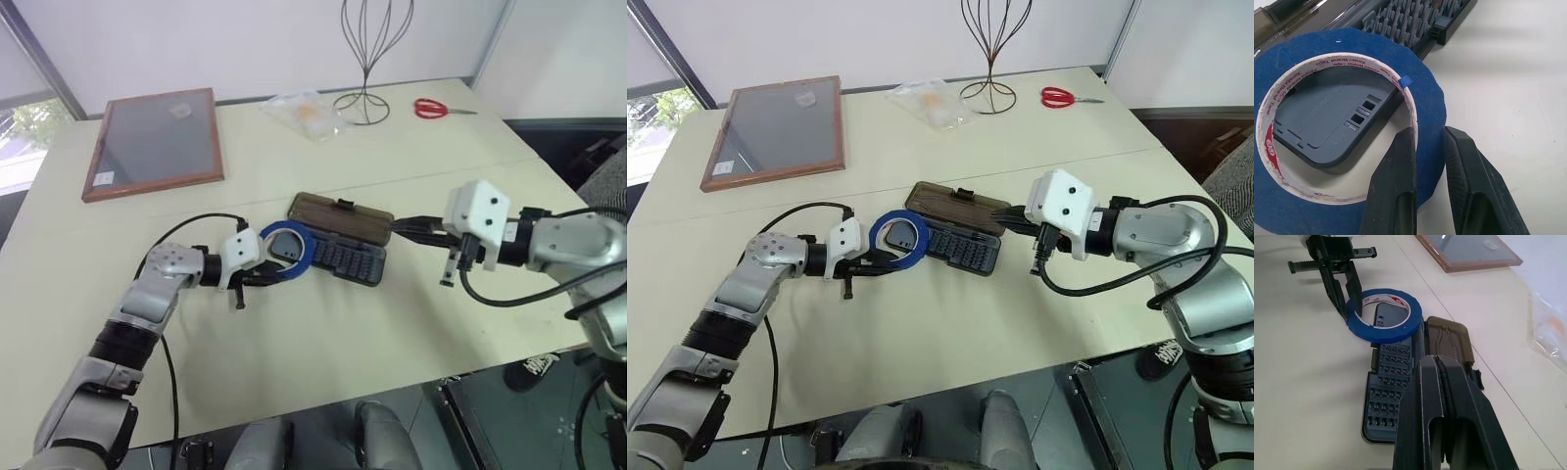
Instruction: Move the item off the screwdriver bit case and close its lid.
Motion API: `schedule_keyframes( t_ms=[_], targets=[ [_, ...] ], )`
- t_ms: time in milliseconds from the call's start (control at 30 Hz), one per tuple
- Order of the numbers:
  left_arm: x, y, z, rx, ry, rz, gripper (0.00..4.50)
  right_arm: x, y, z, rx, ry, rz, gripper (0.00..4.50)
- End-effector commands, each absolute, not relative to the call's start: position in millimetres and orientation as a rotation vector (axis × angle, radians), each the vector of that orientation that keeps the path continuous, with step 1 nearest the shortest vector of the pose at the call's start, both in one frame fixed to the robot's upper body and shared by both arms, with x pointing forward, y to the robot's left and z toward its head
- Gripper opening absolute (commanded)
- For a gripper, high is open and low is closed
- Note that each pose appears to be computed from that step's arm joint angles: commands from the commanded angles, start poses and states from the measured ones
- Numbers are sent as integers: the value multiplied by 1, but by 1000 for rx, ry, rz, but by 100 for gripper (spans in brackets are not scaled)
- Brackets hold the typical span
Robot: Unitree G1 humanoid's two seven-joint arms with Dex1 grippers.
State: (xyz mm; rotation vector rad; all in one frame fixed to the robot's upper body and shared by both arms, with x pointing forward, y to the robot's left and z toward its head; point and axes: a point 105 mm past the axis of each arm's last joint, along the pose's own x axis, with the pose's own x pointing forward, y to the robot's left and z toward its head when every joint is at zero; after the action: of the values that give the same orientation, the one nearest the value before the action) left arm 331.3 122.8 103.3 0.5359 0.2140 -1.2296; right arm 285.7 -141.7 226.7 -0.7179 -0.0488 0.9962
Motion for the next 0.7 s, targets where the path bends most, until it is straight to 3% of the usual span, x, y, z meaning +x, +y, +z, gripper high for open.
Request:
schedule_keyframes(
  t_ms=[33,167,367,433,700],
  targets=[
    [335,127,104,511,218,-1186,26,281,-140,240,-751,-109,980,0],
    [347,134,131,414,133,-1046,26,282,-140,239,-751,-111,979,0],
    [364,180,171,322,41,-676,26,283,-136,237,-739,-121,997,0],
    [372,223,183,265,13,-390,26,286,-131,235,-732,-130,1016,0],
    [335,329,162,145,104,162,26,297,-119,233,-716,-165,1072,0]
  ],
)
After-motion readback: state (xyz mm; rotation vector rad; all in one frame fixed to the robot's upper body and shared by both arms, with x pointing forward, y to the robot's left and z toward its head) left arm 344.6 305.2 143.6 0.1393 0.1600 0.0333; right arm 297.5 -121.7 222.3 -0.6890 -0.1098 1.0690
